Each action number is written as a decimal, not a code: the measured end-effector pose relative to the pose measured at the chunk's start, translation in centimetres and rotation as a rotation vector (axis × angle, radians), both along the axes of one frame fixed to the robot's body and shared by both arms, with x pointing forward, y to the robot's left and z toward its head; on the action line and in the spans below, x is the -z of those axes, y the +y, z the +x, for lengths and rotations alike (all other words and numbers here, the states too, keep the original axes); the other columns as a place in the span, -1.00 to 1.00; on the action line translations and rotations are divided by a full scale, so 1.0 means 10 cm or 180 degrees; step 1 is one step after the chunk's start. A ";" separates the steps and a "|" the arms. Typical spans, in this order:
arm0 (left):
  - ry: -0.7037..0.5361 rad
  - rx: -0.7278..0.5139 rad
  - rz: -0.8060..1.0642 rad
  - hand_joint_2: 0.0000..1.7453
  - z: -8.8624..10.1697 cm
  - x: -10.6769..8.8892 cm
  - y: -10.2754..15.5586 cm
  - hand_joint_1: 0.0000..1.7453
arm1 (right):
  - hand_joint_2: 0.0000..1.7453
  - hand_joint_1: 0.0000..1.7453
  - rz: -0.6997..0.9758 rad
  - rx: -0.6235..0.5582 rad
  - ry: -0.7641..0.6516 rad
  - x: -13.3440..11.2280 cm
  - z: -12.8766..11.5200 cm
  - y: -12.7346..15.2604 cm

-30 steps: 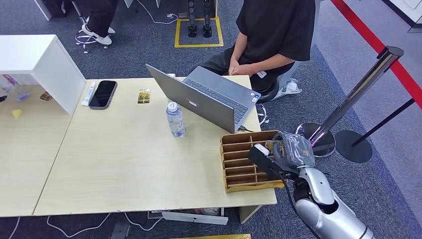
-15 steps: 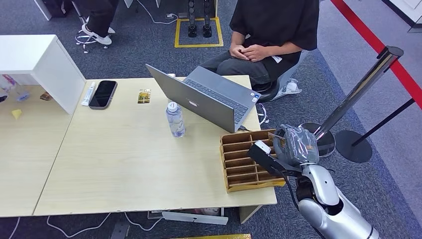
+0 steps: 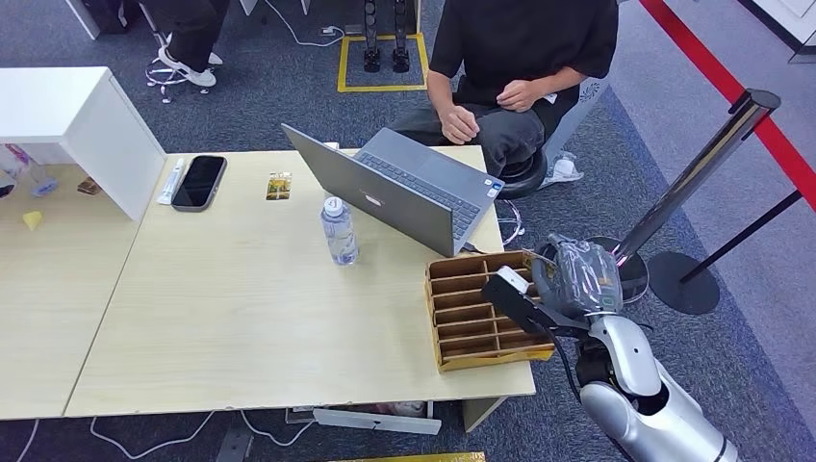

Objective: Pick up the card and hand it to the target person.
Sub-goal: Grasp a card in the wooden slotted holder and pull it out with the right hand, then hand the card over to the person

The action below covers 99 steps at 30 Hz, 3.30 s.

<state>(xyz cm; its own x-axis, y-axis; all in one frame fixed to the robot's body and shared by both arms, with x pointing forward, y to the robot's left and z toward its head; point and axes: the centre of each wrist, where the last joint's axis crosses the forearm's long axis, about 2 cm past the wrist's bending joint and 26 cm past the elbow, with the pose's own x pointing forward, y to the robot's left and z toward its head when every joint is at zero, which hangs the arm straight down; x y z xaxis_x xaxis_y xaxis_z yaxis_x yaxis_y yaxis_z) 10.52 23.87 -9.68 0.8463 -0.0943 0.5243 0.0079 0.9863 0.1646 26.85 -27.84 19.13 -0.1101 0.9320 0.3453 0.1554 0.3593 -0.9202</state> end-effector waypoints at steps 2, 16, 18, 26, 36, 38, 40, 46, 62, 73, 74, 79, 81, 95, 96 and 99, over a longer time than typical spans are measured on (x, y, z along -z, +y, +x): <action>0.0001 0.0005 0.0001 -1.00 0.00 0.00 0.00 -1.00 | 1.00 0.60 0.0009 0.0005 -0.0035 -0.03 0.01 0.00; 0.0031 0.0106 0.0020 -1.00 0.06 -0.02 -0.02 -1.00 | 1.00 0.61 0.0030 0.0196 -0.0831 -0.43 0.23 -0.12; 0.0025 0.0117 0.0017 -1.00 0.08 -0.02 -0.03 -1.00 | 1.00 0.59 -0.0004 0.0217 -0.0955 -0.48 0.26 -0.14; 0.0008 0.0180 0.0010 -1.00 0.12 -0.04 -0.07 -1.00 | 1.00 0.60 -0.0111 0.0211 -0.1083 -0.56 0.33 -0.15; -0.0018 0.0211 0.0017 -1.00 0.16 -0.05 -0.07 -1.00 | 1.00 0.62 -0.0317 0.0251 -0.0931 -0.45 0.41 -0.19; -0.0017 0.0211 0.0017 -1.00 0.16 -0.05 -0.07 -1.00 | 1.00 0.62 -0.0342 0.0265 -0.0884 -0.41 0.42 -0.20; -0.0015 0.0211 0.0018 -1.00 0.16 -0.05 -0.07 -1.00 | 1.00 0.62 -0.0366 0.0285 -0.0835 -0.37 0.44 -0.21; -0.0010 0.0212 0.0019 -1.00 0.16 -0.05 -0.07 -1.00 | 1.00 0.60 -0.0408 0.0358 -0.0713 -0.27 0.47 -0.26; -0.0009 0.0209 0.0019 -1.00 0.16 -0.05 -0.07 -1.00 | 1.00 -0.08 -0.0466 0.0425 -0.0614 -0.18 0.50 -0.31; 0.0007 0.0216 0.0023 -1.00 0.16 -0.05 -0.07 -1.00 | 1.00 -1.00 -0.0539 0.0474 -0.0320 -0.10 0.50 -0.35; 0.0007 0.0222 0.0025 -1.00 0.16 -0.05 -0.07 -1.00 | 1.00 -1.00 -0.0546 0.0481 -0.0301 -0.09 0.50 -0.36; 0.0007 0.0256 0.0032 -1.00 0.15 -0.05 -0.08 -1.00 | 1.00 -1.00 -0.0528 0.0522 -0.0269 -0.05 0.49 -0.38; 0.0007 0.0256 0.0033 -1.00 0.15 -0.05 -0.08 -1.00 | 1.00 -1.00 -0.0469 0.0545 -0.0341 -0.04 0.47 -0.38; 0.0036 0.0125 0.0077 -1.00 -0.04 0.00 -0.07 -1.00 | -1.00 -1.00 0.0925 0.0314 -0.1279 -0.02 0.00 -0.19; 0.0036 0.0111 0.0077 -1.00 -0.06 0.00 -0.07 -1.00 | -1.00 -1.00 0.1078 0.0246 -0.1268 -0.02 -0.05 -0.15; 0.0038 0.0086 0.0074 -1.00 -0.09 0.01 -0.07 -1.00 | -1.00 -1.00 0.1350 0.0150 -0.1237 -0.01 -0.13 -0.10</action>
